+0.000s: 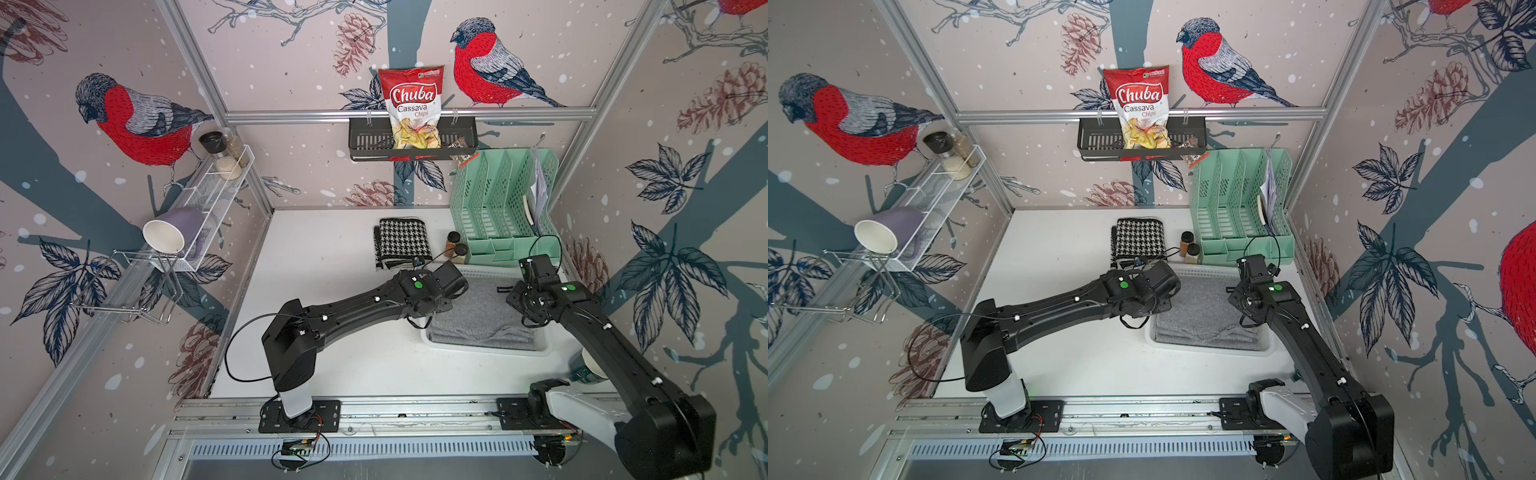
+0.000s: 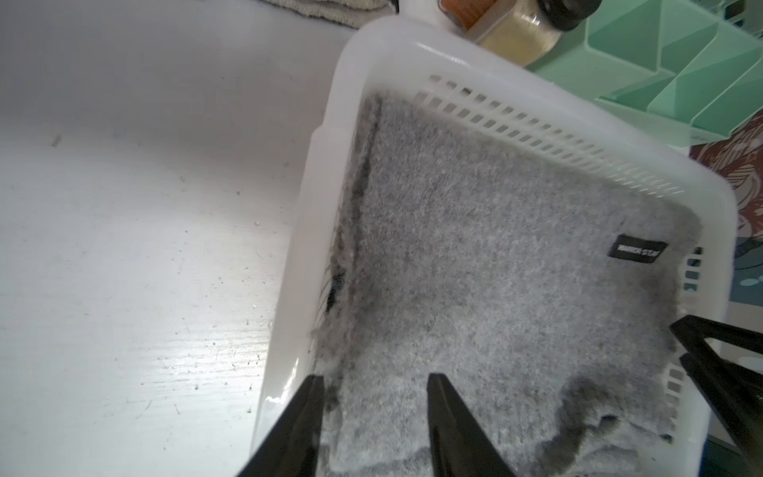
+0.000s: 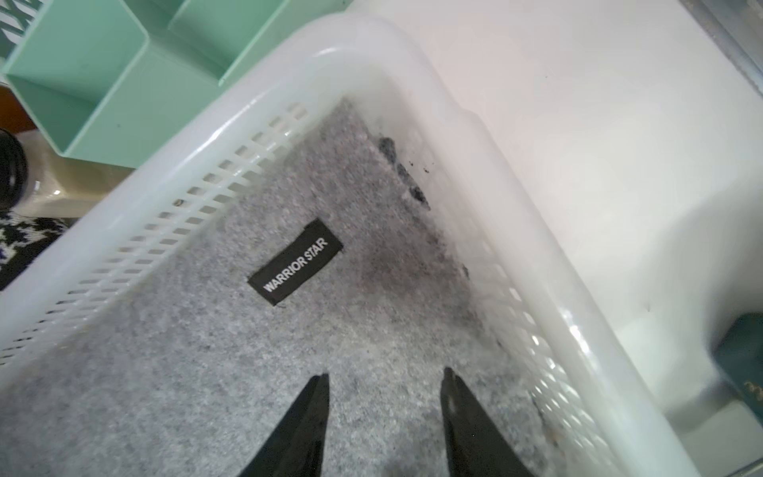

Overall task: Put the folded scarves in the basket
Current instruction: Place the scarf in the basket, then move the scarf to the center of the board.

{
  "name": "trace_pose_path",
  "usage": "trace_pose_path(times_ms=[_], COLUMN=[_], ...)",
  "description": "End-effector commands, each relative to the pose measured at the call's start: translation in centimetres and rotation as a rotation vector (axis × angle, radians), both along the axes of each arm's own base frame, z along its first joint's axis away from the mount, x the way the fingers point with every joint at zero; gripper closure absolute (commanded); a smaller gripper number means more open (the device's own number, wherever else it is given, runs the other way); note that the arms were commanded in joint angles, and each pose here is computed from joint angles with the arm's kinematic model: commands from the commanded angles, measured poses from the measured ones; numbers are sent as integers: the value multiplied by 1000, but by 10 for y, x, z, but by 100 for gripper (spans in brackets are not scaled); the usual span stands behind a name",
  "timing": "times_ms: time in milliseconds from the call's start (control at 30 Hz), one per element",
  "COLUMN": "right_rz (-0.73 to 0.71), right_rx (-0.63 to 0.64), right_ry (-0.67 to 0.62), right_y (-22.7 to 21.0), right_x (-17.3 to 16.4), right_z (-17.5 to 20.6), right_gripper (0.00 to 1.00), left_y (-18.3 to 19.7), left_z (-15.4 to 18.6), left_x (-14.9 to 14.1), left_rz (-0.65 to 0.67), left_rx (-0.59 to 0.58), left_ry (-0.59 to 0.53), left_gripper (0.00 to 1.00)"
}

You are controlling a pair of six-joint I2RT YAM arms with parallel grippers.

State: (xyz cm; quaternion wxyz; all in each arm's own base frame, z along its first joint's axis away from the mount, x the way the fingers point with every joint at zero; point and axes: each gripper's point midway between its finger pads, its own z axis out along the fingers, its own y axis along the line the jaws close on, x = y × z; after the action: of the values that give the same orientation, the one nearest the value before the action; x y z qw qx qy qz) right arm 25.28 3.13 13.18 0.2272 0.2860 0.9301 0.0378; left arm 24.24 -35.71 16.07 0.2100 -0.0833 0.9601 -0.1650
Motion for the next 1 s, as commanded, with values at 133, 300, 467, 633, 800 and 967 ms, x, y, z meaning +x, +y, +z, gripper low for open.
trace_pose_path(times_ms=[133, 300, 467, 633, 800, 967], right_rz=[-3, 65, 148, 228, 296, 371], right_rx=[9, 52, 77, 101, 135, 208], right_ry=[-54, -150, -231, -260, -308, -379], right_y=[2, 16, 36, 61, 84, 103], right_x=[9, 18, 25, 31, 36, 40], right_z=[26, 51, 75, 86, 99, 111], right_gripper=[48, 47, 52, 52, 52, 50], left_y=[25, 54, 103, 155, 183, 194], left_z=[37, 55, 57, 42, 15, -21], left_x=[9, 36, 76, 126, 179, 233], left_rz=[47, 91, 159, 225, 226, 198], left_rx=[-19, -58, -110, -220, -278, -332], left_ry=[-50, -89, -109, -122, -115, -114], left_gripper=[54, 60, 71, 83, 81, 79])
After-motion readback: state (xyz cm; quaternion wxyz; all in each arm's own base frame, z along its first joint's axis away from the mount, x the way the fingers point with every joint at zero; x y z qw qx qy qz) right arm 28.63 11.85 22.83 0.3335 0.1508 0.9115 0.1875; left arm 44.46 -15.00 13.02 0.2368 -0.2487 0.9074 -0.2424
